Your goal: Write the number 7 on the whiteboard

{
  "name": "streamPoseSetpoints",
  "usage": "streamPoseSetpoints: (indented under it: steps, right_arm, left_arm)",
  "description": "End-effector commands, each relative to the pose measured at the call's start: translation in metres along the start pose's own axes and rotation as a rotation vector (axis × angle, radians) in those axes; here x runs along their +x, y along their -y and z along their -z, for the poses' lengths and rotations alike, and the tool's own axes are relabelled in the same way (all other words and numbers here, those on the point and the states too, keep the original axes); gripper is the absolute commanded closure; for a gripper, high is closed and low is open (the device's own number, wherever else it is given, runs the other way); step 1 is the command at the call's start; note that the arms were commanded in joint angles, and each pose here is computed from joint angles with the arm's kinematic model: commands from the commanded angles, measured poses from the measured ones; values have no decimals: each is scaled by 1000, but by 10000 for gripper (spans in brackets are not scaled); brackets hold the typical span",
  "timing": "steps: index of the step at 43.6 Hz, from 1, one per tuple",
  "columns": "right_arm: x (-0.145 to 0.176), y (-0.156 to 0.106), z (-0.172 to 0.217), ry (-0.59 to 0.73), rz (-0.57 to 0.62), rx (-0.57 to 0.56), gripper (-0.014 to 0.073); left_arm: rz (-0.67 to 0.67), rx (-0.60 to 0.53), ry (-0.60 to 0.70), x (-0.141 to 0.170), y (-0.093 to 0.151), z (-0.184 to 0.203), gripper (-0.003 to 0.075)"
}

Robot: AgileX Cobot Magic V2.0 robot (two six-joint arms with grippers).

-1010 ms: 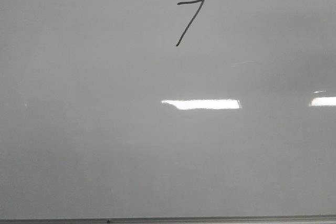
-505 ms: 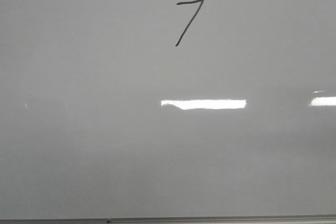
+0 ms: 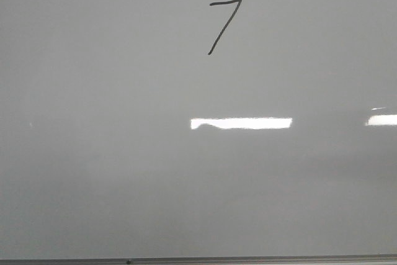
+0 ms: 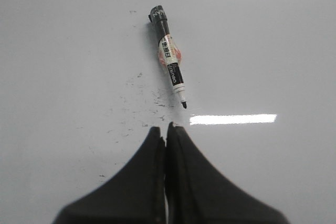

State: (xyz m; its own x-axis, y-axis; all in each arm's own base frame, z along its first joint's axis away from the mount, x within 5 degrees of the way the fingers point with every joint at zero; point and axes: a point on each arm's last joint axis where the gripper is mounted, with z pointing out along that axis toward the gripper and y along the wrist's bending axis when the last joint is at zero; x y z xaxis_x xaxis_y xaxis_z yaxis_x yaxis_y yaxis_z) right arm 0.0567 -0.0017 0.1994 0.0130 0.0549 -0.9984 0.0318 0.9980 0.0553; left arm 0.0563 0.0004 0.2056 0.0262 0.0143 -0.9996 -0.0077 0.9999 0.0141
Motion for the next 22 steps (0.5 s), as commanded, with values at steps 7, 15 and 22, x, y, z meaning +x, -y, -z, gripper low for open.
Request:
streamPoseSetpoints:
  steps: [7, 15, 22]
  right_arm:
    - [-12, 0, 2, 133, -3, -4, 713]
    - [-12, 0, 2, 131, -3, -4, 713]
    - [-12, 0, 2, 137, 5, -5, 713]
  left_arm:
    - [11, -3, 83, -4, 0, 1, 741]
    - [11, -3, 83, -4, 0, 1, 741]
    - [11, -3, 83, -4, 0, 1, 741]
